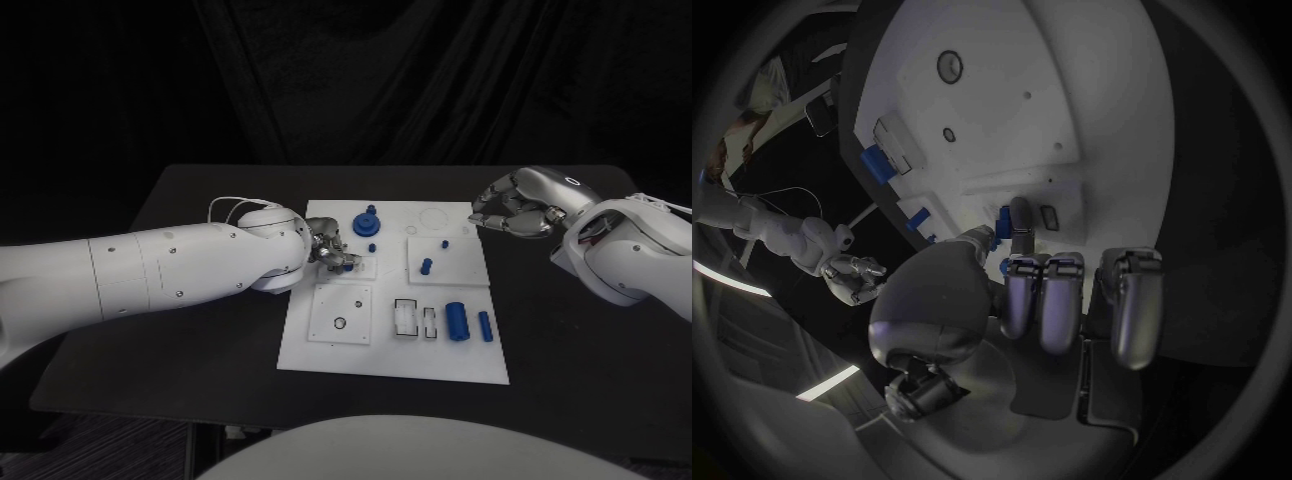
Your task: Assemble the parts on the task board
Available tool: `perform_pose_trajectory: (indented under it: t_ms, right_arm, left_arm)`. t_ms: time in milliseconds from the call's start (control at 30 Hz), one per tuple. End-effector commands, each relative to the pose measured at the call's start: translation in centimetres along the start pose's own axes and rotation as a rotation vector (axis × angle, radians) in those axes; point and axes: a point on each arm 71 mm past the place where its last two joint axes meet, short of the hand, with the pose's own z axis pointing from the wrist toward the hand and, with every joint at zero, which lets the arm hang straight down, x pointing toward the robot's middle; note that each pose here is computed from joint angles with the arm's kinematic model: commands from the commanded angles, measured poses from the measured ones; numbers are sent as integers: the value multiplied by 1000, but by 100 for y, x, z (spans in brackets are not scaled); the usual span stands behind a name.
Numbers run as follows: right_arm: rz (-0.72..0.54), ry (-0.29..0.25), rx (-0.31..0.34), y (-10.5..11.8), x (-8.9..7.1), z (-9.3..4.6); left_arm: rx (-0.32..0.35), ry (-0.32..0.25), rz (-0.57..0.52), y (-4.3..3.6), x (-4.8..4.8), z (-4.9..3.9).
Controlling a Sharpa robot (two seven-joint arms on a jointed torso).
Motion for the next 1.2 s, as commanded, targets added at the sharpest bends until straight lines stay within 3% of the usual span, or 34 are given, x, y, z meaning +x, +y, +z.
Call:
perform_pose_trajectory:
  t_ms: [33, 367, 533, 633, 900, 1067, 1200]
  right_arm:
    - [-1, 7, 19, -18, 11, -12]
    - [-1, 4, 30, -55, -5, -44]
    - [-2, 0, 32, -60, -7, -37]
    - [-3, -1, 31, -55, -4, -23]
    - [-5, -5, 24, -33, 6, 21]
    - [-5, -7, 22, -22, 9, 32]
    - [-5, -9, 25, -30, 7, 34]
  left_arm:
    - [31, -30, -25, 1, 13, -9]
    - [41, -88, -45, 59, -50, -156]
    - [24, -90, 23, 86, -240, -215]
    - [30, -86, 41, 92, -307, -231]
    - [93, -58, 73, 3, -491, -217]
    - [97, 27, 40, -34, -535, -152]
    - [37, 166, 11, -46, -525, -47]
